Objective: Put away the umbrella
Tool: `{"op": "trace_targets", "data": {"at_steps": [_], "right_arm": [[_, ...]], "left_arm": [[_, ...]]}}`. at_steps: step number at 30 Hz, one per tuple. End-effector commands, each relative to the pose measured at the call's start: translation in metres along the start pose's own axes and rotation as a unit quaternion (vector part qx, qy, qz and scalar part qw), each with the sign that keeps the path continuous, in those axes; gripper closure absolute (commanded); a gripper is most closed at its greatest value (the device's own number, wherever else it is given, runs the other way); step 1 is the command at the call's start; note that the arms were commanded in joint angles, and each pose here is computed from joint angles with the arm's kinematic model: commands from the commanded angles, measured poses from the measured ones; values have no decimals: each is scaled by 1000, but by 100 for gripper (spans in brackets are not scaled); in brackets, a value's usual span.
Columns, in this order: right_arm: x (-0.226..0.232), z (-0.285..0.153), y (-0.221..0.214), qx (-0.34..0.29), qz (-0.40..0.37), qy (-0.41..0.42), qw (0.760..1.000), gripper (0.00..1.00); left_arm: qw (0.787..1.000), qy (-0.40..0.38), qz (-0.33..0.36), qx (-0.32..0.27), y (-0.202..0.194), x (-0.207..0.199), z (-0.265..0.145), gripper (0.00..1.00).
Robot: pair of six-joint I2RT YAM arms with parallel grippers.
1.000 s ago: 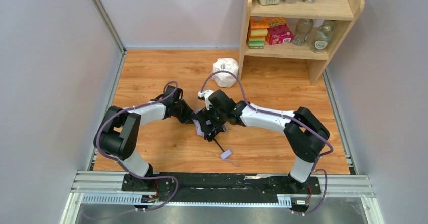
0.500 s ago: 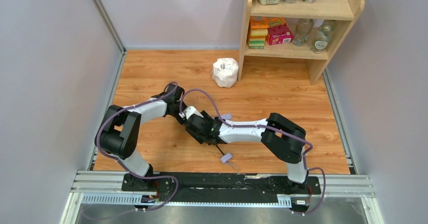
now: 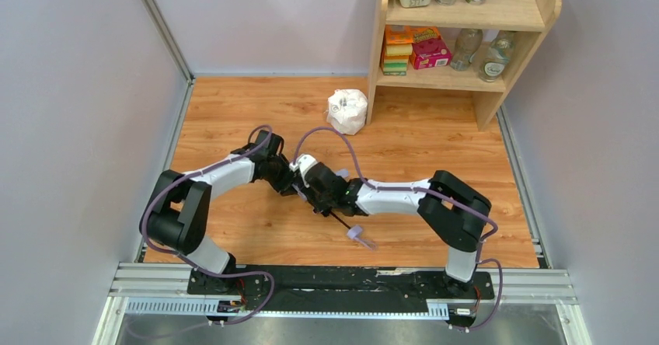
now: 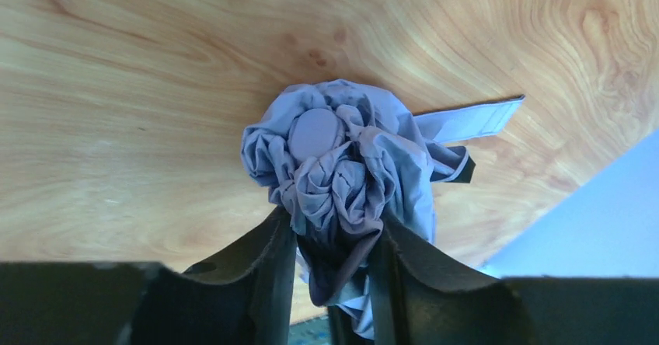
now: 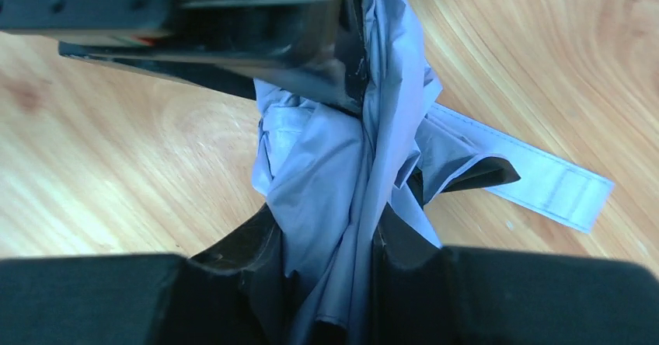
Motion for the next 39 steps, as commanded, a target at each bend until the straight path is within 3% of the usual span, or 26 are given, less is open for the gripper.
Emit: {"op": "trace_targets", "data": {"at_steps": [1,2,3,8,13,18,26,30,36,39], "right_arm": [[45,10,-137,176,96,203,958,100],[47,10,-144,180,112,218,953,100],[48,10,-149,181,128,230,948,100],[45,11,-163,191,186,264,927,100],[42,15,-170,211,218,284,909,100],[36,20,-175,223,254,299,892,100],[17,28,-173,231,286,300,880,100],[10,31,-170,225,294,300,879,100],[5,35,-163,220,294,295,882,100],[5,33,-162,218,292,297,883,100]], "left_arm": [[993,50,94,-43,9,37,-14,47],[993,32,101,-51,13,30,-19,30],[992,2,115,-59,14,19,-26,29],[978,-118,155,-77,18,-19,-60,27],[971,-134,171,-101,19,-26,-81,26],[973,-152,157,-75,13,-30,-73,26],[977,-154,147,-32,5,-36,-52,25],[984,-97,148,-38,7,-23,-44,24],[997,-14,69,-11,4,-1,-25,25],[999,-10,44,-11,7,-1,-16,20]]}}
Point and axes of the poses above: each gripper's point midway between its finger pads, its own z axis out along the fingers, its own x axis along the line the jaws close on, y = z × x, the point moved 1 cm from there along -z, back along the fingers, and after that the axes turned 11 degrees about -z, right-handed, at the moved point
